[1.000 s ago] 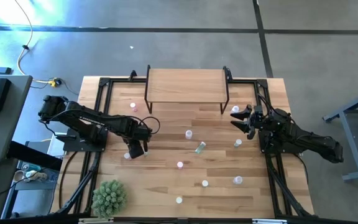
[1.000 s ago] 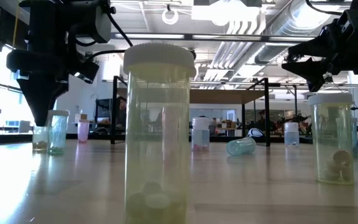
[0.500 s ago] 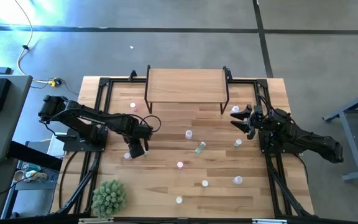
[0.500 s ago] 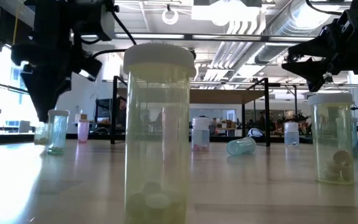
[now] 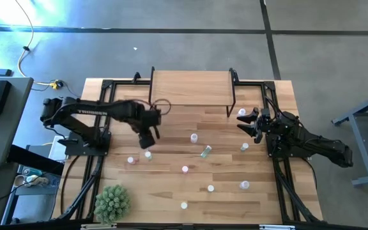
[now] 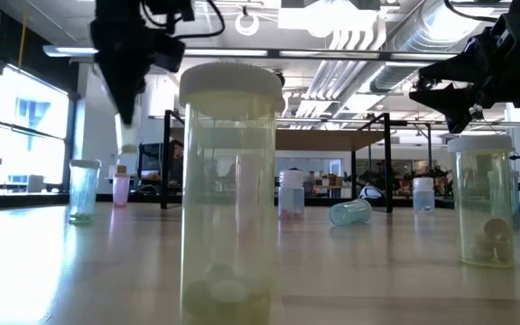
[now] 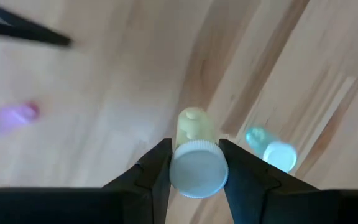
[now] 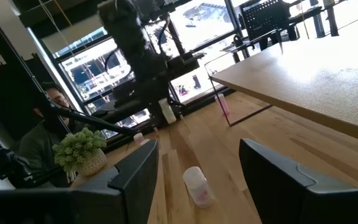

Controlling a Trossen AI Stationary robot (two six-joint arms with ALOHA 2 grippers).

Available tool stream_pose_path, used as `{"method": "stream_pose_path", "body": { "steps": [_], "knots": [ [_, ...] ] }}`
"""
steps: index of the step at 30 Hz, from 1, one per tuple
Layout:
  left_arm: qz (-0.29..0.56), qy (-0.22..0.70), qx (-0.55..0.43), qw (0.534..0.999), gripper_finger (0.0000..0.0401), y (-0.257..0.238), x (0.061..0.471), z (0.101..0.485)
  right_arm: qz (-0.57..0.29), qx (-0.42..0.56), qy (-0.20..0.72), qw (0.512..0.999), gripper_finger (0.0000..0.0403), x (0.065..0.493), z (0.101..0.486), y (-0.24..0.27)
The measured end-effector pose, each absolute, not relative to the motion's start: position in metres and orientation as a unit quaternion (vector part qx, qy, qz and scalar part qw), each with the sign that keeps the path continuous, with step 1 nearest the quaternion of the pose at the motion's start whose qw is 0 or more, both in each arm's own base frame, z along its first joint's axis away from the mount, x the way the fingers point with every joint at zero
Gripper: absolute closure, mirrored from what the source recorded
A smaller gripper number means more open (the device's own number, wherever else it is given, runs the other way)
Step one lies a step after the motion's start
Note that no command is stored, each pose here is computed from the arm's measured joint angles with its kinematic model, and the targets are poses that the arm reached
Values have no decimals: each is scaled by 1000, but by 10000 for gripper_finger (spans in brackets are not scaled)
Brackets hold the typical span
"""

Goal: Pick and place medicine bottles onto shelf by color
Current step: Put the left yellow pill bottle on the shelf

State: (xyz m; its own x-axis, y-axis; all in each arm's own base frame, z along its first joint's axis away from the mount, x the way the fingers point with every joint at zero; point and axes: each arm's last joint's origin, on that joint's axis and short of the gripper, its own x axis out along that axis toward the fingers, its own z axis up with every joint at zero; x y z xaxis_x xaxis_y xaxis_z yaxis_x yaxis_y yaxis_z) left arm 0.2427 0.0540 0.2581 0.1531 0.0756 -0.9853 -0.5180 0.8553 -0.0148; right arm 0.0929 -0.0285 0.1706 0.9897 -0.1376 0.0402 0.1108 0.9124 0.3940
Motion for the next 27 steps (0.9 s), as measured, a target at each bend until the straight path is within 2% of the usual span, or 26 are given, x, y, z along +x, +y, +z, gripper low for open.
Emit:
{"method": "stream_pose_path", "body": {
  "steps": [16, 21, 27],
  "knots": [
    [242, 511, -157, 810, 287, 124, 239, 349, -65, 200, -34, 977, 187, 93, 171, -29],
    [285, 490, -146, 811, 288, 160, 239, 372, -67, 200, -34, 977, 187, 93, 171, -29],
    [313, 504, -160, 789, 287, 201, 241, 387, -66, 199, -34, 977, 187, 93, 171, -29]
  ]
}}
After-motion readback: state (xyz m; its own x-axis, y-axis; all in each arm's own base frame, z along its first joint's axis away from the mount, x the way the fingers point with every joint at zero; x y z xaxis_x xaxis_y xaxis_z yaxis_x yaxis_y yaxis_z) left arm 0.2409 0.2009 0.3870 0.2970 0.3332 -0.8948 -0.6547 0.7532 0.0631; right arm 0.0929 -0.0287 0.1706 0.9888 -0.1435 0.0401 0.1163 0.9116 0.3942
